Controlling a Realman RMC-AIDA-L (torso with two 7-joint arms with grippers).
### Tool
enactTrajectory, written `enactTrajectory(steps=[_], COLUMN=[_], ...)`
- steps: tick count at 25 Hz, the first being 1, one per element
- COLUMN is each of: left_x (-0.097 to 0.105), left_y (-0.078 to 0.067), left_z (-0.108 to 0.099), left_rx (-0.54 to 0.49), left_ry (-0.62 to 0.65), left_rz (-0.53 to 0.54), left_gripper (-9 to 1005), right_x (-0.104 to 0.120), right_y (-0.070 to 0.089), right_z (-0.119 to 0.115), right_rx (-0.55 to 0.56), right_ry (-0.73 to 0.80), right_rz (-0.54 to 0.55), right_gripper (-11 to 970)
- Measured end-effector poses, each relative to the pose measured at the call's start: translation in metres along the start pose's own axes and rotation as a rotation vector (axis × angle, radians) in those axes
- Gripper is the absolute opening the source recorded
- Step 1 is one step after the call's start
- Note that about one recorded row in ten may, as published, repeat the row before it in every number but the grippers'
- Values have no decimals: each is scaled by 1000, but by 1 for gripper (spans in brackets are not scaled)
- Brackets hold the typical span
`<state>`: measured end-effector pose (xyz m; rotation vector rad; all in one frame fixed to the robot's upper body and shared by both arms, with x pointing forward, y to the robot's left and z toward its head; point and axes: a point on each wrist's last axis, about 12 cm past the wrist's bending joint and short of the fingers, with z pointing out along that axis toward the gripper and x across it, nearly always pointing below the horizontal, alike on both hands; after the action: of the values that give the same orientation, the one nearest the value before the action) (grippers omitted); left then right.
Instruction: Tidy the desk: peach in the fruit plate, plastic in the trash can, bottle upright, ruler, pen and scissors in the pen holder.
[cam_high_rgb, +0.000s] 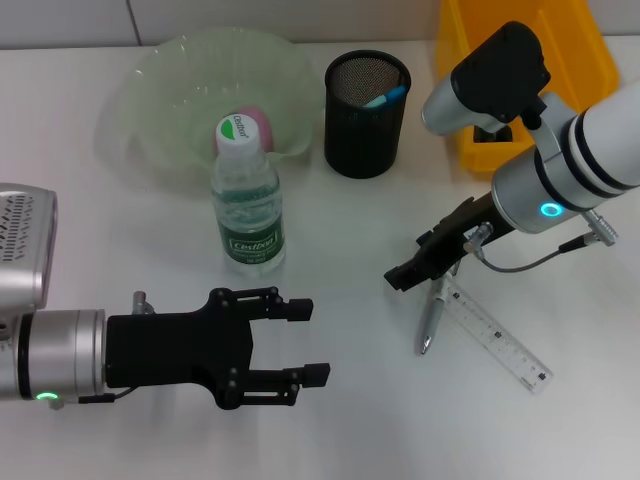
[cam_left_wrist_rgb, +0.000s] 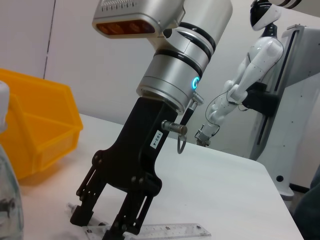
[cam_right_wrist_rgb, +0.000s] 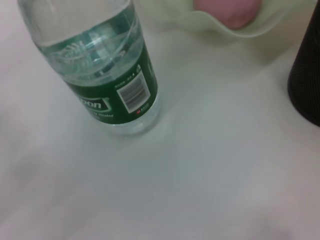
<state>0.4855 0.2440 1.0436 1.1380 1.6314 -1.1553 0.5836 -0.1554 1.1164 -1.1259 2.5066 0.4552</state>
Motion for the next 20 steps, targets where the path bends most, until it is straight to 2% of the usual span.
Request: enactTrajectory(steps=[15,20], left_x=[0,1], left_y=[-1,-1], left_z=[2,1], left_rx=[4,2], left_ry=[0,-1], left_rz=[-1,-5], left_gripper=[740,740], right_x=[1,2], right_y=[1,2], right_z=[6,7], right_rx=[5,7], right_ry=[11,13], right_rz=[1,-6], right_gripper=[687,461])
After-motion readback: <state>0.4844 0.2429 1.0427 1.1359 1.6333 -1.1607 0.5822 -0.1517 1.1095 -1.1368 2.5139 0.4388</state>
